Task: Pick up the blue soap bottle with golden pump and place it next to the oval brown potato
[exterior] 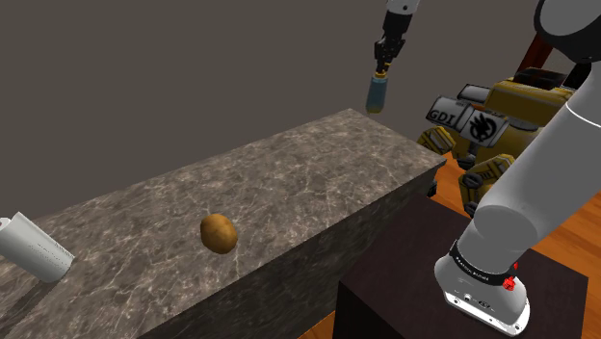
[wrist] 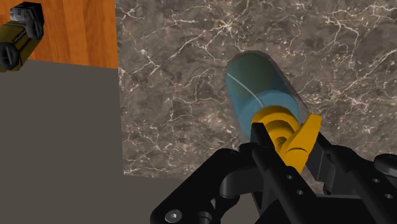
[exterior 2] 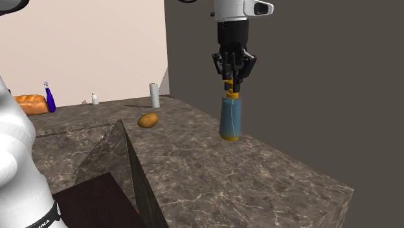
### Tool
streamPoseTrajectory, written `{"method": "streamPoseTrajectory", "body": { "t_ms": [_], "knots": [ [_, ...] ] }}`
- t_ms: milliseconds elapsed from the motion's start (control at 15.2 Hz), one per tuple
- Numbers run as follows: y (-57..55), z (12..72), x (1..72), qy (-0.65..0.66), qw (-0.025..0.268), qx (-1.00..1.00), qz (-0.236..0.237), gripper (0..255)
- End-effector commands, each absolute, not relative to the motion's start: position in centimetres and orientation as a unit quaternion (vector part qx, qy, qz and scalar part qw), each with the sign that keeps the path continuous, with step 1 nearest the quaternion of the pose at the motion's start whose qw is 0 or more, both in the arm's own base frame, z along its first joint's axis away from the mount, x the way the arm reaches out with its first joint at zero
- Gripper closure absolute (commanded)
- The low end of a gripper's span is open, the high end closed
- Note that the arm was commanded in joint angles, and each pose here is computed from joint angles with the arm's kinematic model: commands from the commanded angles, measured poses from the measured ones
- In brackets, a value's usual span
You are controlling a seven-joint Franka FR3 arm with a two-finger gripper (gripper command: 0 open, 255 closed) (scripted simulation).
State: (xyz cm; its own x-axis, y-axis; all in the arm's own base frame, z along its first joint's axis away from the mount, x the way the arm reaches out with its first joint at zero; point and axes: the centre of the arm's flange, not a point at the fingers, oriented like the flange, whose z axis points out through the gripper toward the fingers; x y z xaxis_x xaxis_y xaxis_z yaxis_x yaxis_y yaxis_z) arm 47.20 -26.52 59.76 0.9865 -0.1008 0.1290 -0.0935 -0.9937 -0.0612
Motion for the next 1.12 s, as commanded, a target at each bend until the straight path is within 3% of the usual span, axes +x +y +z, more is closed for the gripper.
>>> {"method": "streamPoseTrajectory", "body": {
  "t_ms": [0, 528, 1056],
  "knots": [
    [-26.5, 60.9, 47.2, 0.049, 0.028, -0.996, -0.066, 255],
    [-26.5, 64.7, 47.2, 0.049, 0.028, -0.996, -0.066, 255],
    [-16.0, 64.7, 46.7, 0.049, 0.028, -0.996, -0.066, 255]
  ]
}}
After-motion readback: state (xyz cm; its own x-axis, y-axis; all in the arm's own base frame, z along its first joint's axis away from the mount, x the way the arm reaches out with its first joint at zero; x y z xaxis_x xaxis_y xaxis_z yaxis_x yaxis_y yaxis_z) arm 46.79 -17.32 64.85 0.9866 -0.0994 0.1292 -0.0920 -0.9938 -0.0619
